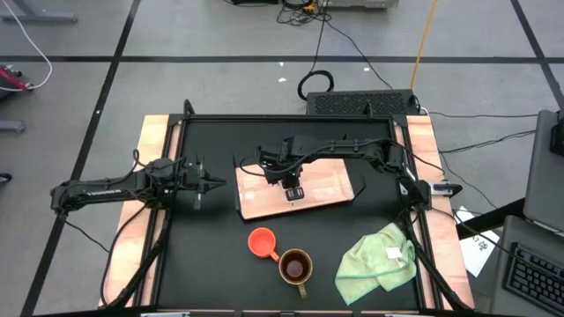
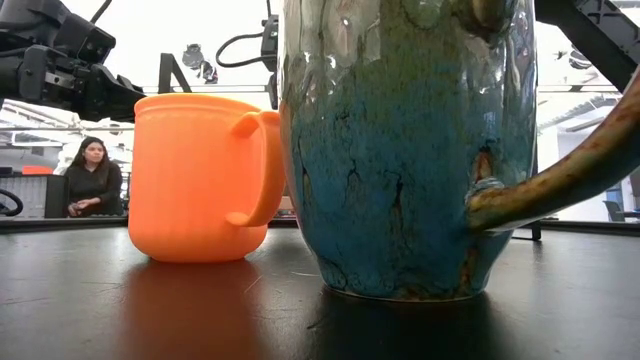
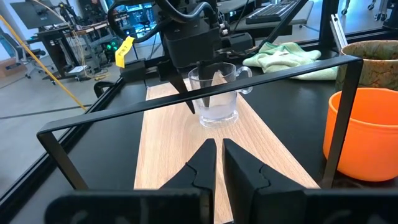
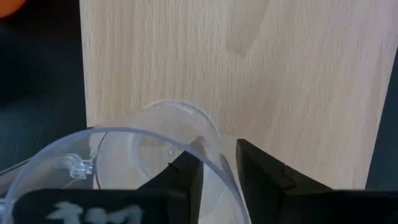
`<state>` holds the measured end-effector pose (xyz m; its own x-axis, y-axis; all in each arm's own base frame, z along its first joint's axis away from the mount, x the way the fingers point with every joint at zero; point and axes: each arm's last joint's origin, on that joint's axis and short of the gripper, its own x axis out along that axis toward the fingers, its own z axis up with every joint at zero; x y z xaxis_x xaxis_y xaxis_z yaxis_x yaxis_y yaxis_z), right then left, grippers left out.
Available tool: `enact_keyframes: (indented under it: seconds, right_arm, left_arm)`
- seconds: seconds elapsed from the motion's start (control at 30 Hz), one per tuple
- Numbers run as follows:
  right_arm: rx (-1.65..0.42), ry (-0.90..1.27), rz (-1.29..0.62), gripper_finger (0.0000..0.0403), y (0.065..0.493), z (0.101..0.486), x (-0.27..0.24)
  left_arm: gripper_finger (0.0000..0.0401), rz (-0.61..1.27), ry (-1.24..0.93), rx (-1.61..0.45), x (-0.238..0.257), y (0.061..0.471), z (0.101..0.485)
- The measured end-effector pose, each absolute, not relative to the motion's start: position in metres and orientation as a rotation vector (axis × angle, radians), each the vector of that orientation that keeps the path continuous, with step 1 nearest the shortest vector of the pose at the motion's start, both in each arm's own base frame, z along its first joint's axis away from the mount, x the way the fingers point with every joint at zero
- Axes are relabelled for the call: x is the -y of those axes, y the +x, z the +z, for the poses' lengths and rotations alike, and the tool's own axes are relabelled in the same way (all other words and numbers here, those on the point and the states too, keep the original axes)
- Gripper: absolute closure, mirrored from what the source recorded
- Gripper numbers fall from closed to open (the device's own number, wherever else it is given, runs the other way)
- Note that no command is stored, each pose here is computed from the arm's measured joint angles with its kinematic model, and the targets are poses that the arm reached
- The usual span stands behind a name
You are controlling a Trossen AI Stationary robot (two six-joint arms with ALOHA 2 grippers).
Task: Stack small to large cups/mugs on shelf
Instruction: Put the transparent mug on the shelf
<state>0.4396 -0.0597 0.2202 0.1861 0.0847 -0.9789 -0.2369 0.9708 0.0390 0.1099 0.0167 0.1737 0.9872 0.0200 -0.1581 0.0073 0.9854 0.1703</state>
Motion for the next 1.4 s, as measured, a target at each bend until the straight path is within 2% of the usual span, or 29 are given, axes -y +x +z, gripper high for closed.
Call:
enact_keyframes:
  seconds: [0.17,0.9,1.4]
  right_arm:
    - [-1.368,-0.130,0.227,0.0307,0.439,0.220,0.060]
    - [-1.297,-0.109,0.184,0.0295,0.417,0.271,0.056]
    - [-1.284,-0.126,0.200,0.0295,0.415,0.278,0.048]
  left_arm:
    - [0.0370,0.006,0.172,-0.160,-0.017,0.110,0.174]
    - [0.0370,0.006,0.171,-0.159,-0.017,0.110,0.174]
    - [0.0370,0.006,0.171,-0.159,-0.017,0.110,0.174]
